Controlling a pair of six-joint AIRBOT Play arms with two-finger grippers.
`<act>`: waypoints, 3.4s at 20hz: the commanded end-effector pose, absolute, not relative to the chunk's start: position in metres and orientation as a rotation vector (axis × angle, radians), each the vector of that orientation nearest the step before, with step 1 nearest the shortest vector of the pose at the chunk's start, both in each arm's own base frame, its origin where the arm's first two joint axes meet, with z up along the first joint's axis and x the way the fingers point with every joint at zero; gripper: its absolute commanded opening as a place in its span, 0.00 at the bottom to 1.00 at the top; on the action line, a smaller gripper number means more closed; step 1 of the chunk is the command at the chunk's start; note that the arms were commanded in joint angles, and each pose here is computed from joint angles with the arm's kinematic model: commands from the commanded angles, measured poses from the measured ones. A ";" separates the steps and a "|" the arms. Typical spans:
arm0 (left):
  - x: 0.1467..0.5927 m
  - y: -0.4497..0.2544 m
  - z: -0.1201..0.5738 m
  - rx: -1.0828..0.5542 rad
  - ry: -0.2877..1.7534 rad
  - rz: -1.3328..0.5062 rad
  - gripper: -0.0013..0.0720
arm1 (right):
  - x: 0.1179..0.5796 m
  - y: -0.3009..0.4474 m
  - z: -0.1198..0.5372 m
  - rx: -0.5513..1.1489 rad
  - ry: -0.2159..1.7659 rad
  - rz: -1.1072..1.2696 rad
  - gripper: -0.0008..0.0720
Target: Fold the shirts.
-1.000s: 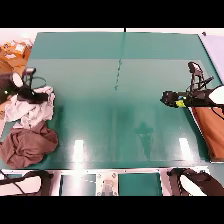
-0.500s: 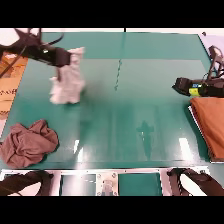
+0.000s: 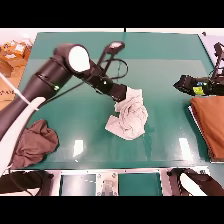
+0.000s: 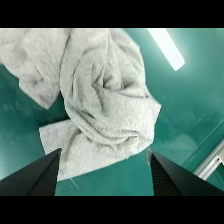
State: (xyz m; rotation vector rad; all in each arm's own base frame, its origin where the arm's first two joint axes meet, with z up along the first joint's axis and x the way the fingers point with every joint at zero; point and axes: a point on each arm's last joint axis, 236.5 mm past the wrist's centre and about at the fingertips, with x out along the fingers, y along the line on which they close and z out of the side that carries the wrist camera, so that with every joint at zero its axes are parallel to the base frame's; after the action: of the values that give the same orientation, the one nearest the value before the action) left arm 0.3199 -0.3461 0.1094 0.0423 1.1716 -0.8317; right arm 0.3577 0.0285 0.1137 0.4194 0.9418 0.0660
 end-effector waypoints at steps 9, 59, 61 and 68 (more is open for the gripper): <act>0.280 -0.282 -0.005 -0.161 1.592 -0.726 0.86 | 0.352 0.036 0.011 0.595 1.186 0.131 0.47; 0.493 -0.147 0.363 -0.312 0.235 -0.455 0.05 | 0.360 0.063 0.244 0.492 0.572 0.386 0.02; 0.519 -0.191 0.304 -0.371 0.362 -0.608 0.05 | 0.363 0.055 0.178 0.574 0.667 0.322 0.02; 0.503 -0.311 0.100 -0.286 0.841 -0.870 0.05 | 0.353 0.037 0.013 0.755 0.940 0.130 0.02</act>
State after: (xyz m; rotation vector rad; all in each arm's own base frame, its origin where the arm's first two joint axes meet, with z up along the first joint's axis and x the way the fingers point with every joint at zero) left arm 0.5222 -0.2703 0.1683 -0.3113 0.6752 -0.7636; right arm 0.3615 0.0412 0.0668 0.6997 0.8420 0.1934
